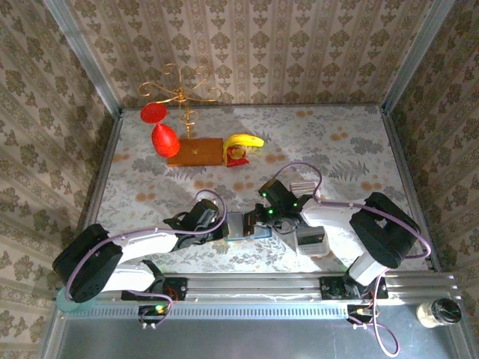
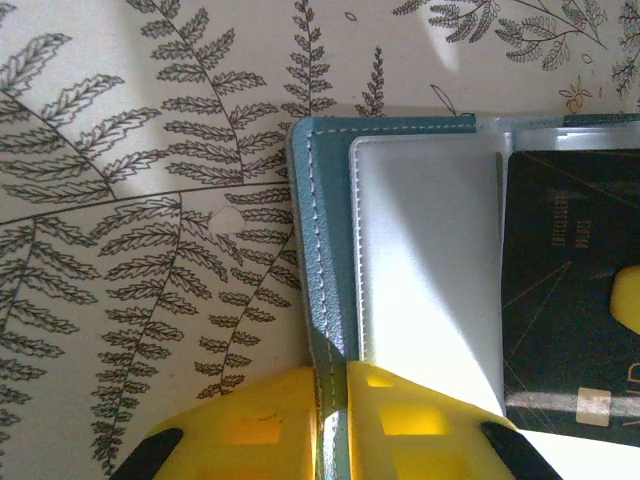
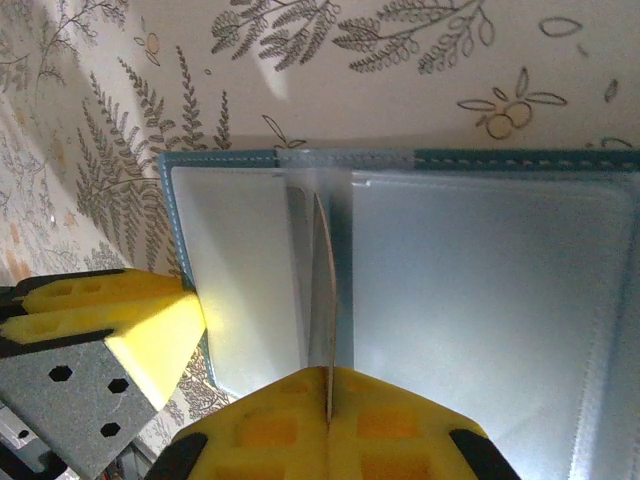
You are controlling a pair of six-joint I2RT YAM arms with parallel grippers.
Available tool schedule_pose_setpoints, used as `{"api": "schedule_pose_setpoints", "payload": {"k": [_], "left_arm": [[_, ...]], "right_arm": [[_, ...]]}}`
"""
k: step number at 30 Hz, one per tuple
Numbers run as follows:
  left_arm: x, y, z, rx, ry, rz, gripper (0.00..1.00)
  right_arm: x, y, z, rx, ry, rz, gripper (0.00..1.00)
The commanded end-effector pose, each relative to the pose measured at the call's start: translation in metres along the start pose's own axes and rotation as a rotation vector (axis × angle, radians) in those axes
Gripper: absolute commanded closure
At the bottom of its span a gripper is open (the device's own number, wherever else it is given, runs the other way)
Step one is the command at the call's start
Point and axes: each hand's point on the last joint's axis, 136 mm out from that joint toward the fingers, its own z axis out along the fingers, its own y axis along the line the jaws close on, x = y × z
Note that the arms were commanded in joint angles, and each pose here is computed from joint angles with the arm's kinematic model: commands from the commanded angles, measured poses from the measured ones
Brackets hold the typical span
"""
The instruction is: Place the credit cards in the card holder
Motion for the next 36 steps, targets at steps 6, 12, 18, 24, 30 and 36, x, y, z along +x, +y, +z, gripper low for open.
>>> {"api": "schedule_pose_setpoints", "payload": {"k": [6, 12, 18, 24, 30, 36], "left_arm": [[0.014, 0.008, 0.004, -0.023, 0.041, 0.006, 0.86], [0.015, 0.009, 0.005, -0.027, 0.041, 0.006, 0.86], [0.016, 0.010, 0.005, -0.028, 0.044, 0.006, 0.86], [0.018, 0.011, 0.004, -0.030, 0.043, 0.002, 0.86], [0.017, 0.011, 0.003, -0.029, 0.040, 0.006, 0.86], [0.018, 0.012, 0.004, -0.033, 0.042, 0.003, 0.86]], "right_arm": [[0.010, -0.027, 0.005, 0.063, 0.013, 0.066, 1.00], [0.011, -0.018, 0.010, 0.003, 0.022, 0.074, 1.00], [0.011, -0.013, 0.008, -0.026, 0.020, 0.061, 1.00], [0.013, -0.006, 0.008, -0.061, 0.039, 0.052, 1.00], [0.015, -0.003, 0.006, -0.070, 0.050, 0.036, 1.00], [0.014, 0.001, 0.007, -0.087, 0.055, 0.025, 1.00]]}}
